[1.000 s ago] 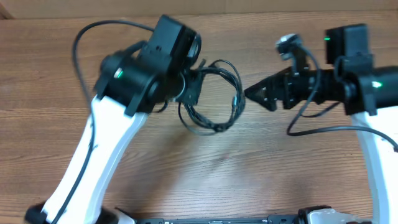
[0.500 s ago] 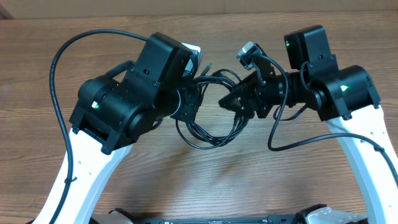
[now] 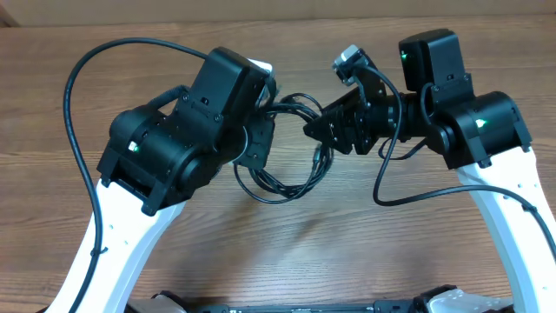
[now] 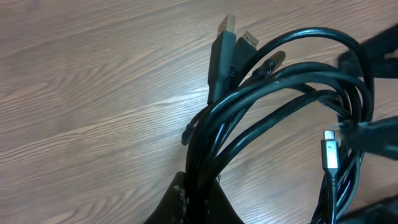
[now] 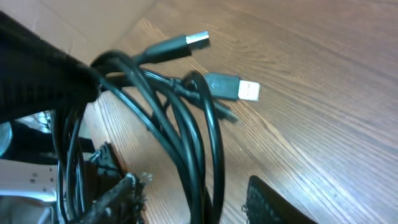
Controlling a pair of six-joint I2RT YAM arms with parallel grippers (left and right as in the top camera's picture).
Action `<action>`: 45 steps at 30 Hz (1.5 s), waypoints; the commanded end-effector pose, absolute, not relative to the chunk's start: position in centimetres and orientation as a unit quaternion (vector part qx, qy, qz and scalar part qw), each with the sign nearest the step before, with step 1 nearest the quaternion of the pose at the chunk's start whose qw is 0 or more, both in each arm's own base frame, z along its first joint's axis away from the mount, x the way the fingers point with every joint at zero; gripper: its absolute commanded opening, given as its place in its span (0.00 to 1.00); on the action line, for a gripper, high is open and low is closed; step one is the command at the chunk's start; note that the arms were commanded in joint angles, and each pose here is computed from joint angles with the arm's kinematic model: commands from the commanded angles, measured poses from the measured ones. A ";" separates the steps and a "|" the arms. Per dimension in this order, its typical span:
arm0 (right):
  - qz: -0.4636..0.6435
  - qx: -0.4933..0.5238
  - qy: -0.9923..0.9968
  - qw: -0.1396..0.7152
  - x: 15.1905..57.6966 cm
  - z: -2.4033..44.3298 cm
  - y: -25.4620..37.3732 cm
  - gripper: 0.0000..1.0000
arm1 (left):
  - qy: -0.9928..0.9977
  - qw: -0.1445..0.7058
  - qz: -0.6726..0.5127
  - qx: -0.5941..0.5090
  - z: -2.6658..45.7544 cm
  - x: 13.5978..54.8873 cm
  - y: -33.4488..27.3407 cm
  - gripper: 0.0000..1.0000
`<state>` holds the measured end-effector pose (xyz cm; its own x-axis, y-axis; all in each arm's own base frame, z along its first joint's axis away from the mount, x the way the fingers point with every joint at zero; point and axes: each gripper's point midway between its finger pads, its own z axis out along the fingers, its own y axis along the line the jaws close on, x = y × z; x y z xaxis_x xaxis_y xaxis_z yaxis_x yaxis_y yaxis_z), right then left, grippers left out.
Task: Untangle cables
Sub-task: 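Bring the right gripper to the held coil and pinch a strand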
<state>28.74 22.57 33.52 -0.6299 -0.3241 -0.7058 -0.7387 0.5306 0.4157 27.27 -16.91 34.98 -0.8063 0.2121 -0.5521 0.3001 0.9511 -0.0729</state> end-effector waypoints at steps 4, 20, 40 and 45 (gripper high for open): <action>0.357 -0.322 0.826 0.296 29.0 33.9 22.5 0.50 | 0.945 0.301 -0.066 0.114 35.8 27.8 -16.2 0.04; 0.362 -0.303 0.838 0.273 29.7 32.7 22.9 0.04 | 0.943 0.302 -0.088 0.108 36.0 27.8 -17.0 0.04; 0.334 -0.221 0.862 0.310 34.1 32.6 16.8 0.04 | 0.950 0.293 -0.036 0.100 35.4 27.5 -14.9 0.04; 0.326 -0.201 0.867 0.319 34.9 32.6 15.2 0.04 | 0.950 0.293 -0.033 0.099 35.3 27.5 -14.8 0.04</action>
